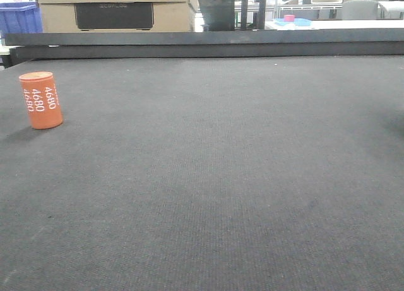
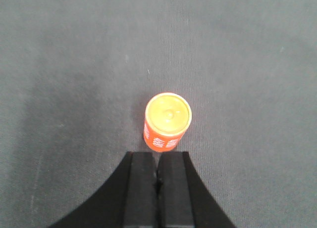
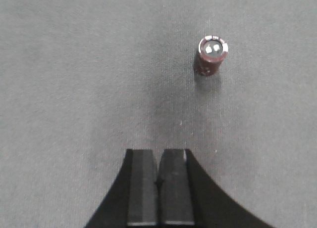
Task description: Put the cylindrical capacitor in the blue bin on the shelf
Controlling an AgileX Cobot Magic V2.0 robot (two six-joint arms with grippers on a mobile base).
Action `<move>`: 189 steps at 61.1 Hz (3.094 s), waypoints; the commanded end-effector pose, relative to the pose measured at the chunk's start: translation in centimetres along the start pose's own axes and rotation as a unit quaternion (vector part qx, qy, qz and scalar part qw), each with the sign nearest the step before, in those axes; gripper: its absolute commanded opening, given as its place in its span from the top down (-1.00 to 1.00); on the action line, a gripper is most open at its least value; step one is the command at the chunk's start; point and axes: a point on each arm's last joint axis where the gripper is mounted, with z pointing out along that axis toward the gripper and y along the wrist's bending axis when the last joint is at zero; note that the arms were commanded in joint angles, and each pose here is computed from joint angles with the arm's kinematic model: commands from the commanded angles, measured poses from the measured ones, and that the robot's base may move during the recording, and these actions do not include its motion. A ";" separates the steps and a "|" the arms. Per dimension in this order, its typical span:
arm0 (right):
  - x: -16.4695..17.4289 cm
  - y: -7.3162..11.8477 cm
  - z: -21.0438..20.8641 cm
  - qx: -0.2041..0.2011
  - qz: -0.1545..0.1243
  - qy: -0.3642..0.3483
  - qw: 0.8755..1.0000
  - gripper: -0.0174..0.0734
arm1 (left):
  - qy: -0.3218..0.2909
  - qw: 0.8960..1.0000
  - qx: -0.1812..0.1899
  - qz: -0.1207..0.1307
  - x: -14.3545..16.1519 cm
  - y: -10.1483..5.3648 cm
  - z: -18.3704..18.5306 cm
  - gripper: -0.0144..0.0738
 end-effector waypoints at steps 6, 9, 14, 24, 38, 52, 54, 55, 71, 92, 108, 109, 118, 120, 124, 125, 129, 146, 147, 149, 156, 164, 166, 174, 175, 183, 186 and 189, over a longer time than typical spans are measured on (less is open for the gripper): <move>-3.3 -1.3 2.6 0.015 0.010 0.059 0.998 0.97 | 0.043 0.999 -0.003 -0.002 -2.1 0.0 2.3 0.92; -4.0 -2.0 3.6 0.018 0.018 0.075 0.997 0.97 | 0.044 0.999 -0.004 -0.002 -2.4 0.0 2.8 0.92; -5.1 -3.0 4.9 0.025 0.030 0.094 0.995 0.97 | 0.047 0.999 -0.004 -0.002 -2.7 0.0 3.4 0.92; -6.7 -4.9 7.3 0.033 0.048 0.114 0.992 0.97 | 0.047 0.999 -0.004 -0.002 -2.7 0.0 3.4 0.92; -8.5 -5.7 10.9 0.035 0.052 0.119 0.991 0.23 | 0.050 0.999 -0.004 -0.002 -2.6 0.0 3.4 0.92; -9.1 -6.2 14.4 0.033 0.054 0.128 0.990 -0.09 | 0.063 0.998 -0.005 -0.002 -2.4 0.0 3.4 0.92; -9.1 -6.2 14.7 0.033 0.054 0.129 0.990 -0.09 | 0.067 0.998 -0.005 -0.002 -2.3 0.0 3.4 0.92; -9.1 -6.2 15.0 0.033 0.054 0.131 0.989 -0.09 | 0.068 0.998 -0.005 -0.002 -2.3 0.0 3.4 0.92; -7.8 -6.5 17.8 0.031 0.057 0.170 0.983 -0.09 | 0.072 0.997 -0.005 -0.002 -2.2 0.0 3.3 0.92; -7.7 -6.5 18.0 0.031 0.058 0.173 0.983 0.38 | 0.072 0.997 -0.005 -0.002 -2.2 0.0 3.3 0.92; -7.6 -6.5 18.0 0.031 0.058 0.179 0.982 0.97 | 0.058 0.998 -0.004 -0.003 -2.5 0.0 3.4 0.58; -7.6 -6.5 18.0 0.031 0.058 0.179 0.982 0.97 | 0.054 0.999 -0.004 -0.003 -2.5 0.0 3.4 0.49; -7.5 -6.5 17.9 0.029 0.059 0.186 0.980 0.97 | 0.025 1.000 -0.001 -0.003 -3.1 -0.1 3.4 -0.14; -7.4 -6.5 17.9 0.029 0.059 0.189 0.980 0.97 | 0.021 1.000 -0.001 -0.003 -3.1 -0.1 3.6 -0.25; -7.4 -6.4 17.9 0.028 0.060 0.194 0.979 0.97 | 0.019 1.000 -0.001 -0.003 -3.2 -0.1 4.0 -0.42; -7.4 -6.4 17.9 0.028 0.060 0.194 0.979 0.97 | 0.018 1.000 -0.001 -0.003 -3.2 -0.1 4.0 -0.44; -7.3 -6.4 17.9 0.024 0.063 0.196 0.978 0.97 | 0.023 1.000 -0.001 -0.004 -3.1 0.0 4.8 -0.49; -7.4 -6.1 17.9 0.009 0.075 0.195 0.978 0.97 | 0.047 0.999 -0.001 0.001 -3.7 -0.3 7.5 -0.49; -7.4 -6.1 17.9 0.009 0.075 0.195 0.978 0.97 | 0.050 0.999 -0.001 0.003 -3.7 -0.5 7.6 -0.49; -7.4 -6.1 17.9 0.009 0.075 0.195 0.978 0.97 | 0.055 0.998 -0.002 0.009 -3.7 -0.7 7.9 -0.49; -7.3 -6.0 18.0 0.008 0.076 0.196 0.978 0.97 | 0.071 0.997 -0.007 0.033 -3.9 -1.7 9.1 -0.49; -7.3 -6.0 18.0 0.008 0.076 0.197 0.977 0.97 | 0.101 0.994 -0.009 0.039 -3.4 -2.0 10.4 -0.49; -7.3 -6.0 18.0 0.008 0.076 0.197 0.977 0.97 | 0.109 0.993 -0.009 0.037 -3.2 -2.0 10.7 -0.49; -7.3 -6.0 18.0 0.008 0.076 0.197 0.977 0.97 | 0.132 0.991 -0.012 0.035 -2.6 -1.7 11.7 -0.48; -7.3 -6.0 18.0 0.008 0.076 0.197 0.977 0.97 | 0.134 0.990 -0.013 0.035 -2.5 -1.7 11.9 -0.48; -7.3 -6.0 18.0 0.008 0.076 0.197 0.977 0.97 | 0.142 0.989 -0.014 0.035 -2.0 -1.6 13.2 -0.48; -7.3 -6.0 18.0 0.008 0.076 0.198 0.977 0.97 | 0.139 0.990 -0.014 0.035 -2.0 -1.6 13.6 -0.48; -7.3 -6.0 17.9 0.008 0.076 0.199 0.977 0.97 | 0.134 0.990 -0.015 0.035 -2.0 -1.6 13.9 -0.48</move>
